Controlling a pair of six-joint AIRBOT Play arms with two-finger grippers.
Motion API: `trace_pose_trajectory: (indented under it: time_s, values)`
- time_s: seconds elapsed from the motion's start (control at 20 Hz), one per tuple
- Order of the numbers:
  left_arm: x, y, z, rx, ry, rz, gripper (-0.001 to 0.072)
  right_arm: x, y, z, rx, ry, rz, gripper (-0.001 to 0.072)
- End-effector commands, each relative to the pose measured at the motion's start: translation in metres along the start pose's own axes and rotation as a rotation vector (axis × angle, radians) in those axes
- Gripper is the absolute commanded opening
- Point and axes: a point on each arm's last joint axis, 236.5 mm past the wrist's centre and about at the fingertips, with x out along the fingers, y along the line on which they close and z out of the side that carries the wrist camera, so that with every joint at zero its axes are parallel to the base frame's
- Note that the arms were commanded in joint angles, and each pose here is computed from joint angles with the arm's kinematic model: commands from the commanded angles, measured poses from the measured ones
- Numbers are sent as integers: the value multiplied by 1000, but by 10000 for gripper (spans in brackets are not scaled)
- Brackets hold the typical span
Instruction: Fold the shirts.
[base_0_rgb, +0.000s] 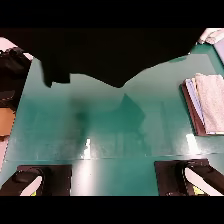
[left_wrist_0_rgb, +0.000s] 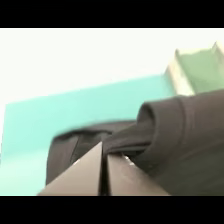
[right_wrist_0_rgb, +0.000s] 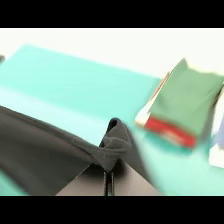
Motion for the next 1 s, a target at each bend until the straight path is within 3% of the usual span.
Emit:
trace_pose_trajectory:
  time_s: [0.0,0.15,0.3,0.65,0.8,0.95]
  values:
    - [-73,-6,50,-4,-172,-15,20,-64,0,38,-41,-140,-85,16]
    - [-83,-17,53,-22,-176,-61,20,-68,-12,44,-36,-131,-128,15]
    - [-42,-20,3,-28,17,-77,20,-20,-27,19,34,-14,-87,15]
    - [105,-51,-294,-94,833,-226,20,160,-76,-191,244,600,-20,15]
    - [150,-50,-388,-90,955,-229,21,210,-74,-261,298,743,-7,16]
    - [185,-42,-423,-106,956,-190,25,240,-70,-289,334,792,-2,17]
